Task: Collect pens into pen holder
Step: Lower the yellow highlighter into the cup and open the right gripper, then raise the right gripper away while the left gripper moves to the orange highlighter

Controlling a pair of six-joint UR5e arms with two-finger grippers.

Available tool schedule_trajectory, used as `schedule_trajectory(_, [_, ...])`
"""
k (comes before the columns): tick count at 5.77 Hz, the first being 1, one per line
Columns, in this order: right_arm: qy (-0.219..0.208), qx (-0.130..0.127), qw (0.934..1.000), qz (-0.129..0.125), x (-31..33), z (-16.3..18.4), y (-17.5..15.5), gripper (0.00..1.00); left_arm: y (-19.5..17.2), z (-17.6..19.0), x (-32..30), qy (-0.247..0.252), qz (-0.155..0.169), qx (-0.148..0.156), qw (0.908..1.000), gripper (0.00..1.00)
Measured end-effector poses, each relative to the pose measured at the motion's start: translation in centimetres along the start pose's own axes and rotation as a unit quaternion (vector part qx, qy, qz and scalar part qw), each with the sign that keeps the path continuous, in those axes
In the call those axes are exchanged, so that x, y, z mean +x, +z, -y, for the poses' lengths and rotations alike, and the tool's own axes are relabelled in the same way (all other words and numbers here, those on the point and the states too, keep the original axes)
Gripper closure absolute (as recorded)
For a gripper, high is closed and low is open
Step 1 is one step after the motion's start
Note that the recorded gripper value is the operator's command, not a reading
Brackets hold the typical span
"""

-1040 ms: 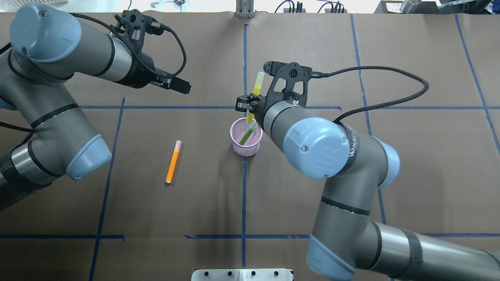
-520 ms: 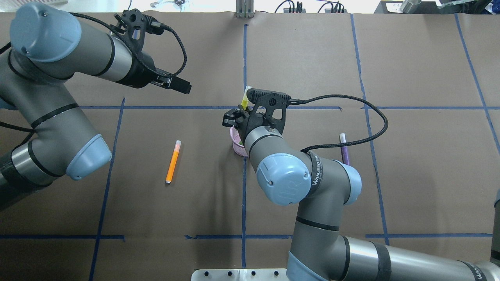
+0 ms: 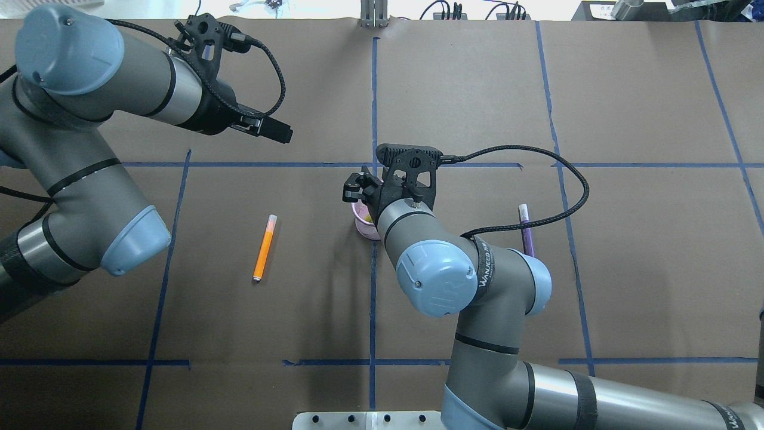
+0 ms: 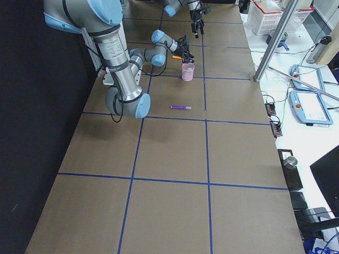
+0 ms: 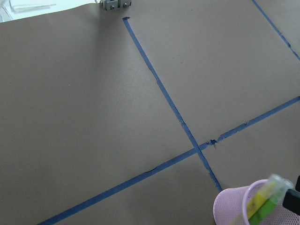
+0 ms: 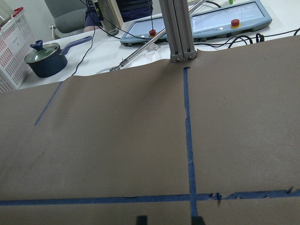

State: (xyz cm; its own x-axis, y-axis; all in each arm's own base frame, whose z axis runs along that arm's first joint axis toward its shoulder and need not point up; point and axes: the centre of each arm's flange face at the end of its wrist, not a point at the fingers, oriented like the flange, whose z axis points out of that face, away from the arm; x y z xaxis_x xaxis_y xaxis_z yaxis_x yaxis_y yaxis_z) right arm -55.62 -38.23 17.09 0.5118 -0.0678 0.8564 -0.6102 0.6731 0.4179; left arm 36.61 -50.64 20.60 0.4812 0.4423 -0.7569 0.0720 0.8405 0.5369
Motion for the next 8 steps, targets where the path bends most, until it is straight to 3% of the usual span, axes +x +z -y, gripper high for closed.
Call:
schedule_trajectory(2, [0.015,-0.027,0.9991,0.029,0.1,3.1,-2.0,0.46,3.0,-1.1,-0.9,-0.015,0.016,-0.030,0.9993,0.00])
schedule_trajectory(3, [0.031,-0.061,0.9966,0.045,1.4,6.7,-2.9,0.42,5.9,-2.7,-1.1,-0.038,0.029,-0.064,0.9968,0.00])
schedule_trajectory(4, [0.046,-0.107,0.9915,0.058,3.9,10.4,-3.4,0.40,8.7,-4.8,-0.9,-0.073,0.049,-0.109,0.9902,0.00])
schedule_trajectory(6, [0.066,-0.183,0.9788,0.065,9.1,15.6,-3.9,0.00,11.9,-7.8,-1.2,-0.117,0.075,-0.207,0.9685,0.01])
schedule_trajectory(8, [0.074,-0.206,0.9741,0.057,12.5,16.3,-4.6,0.00,14.5,-8.7,-1.8,-0.143,0.070,-0.265,0.9510,0.06])
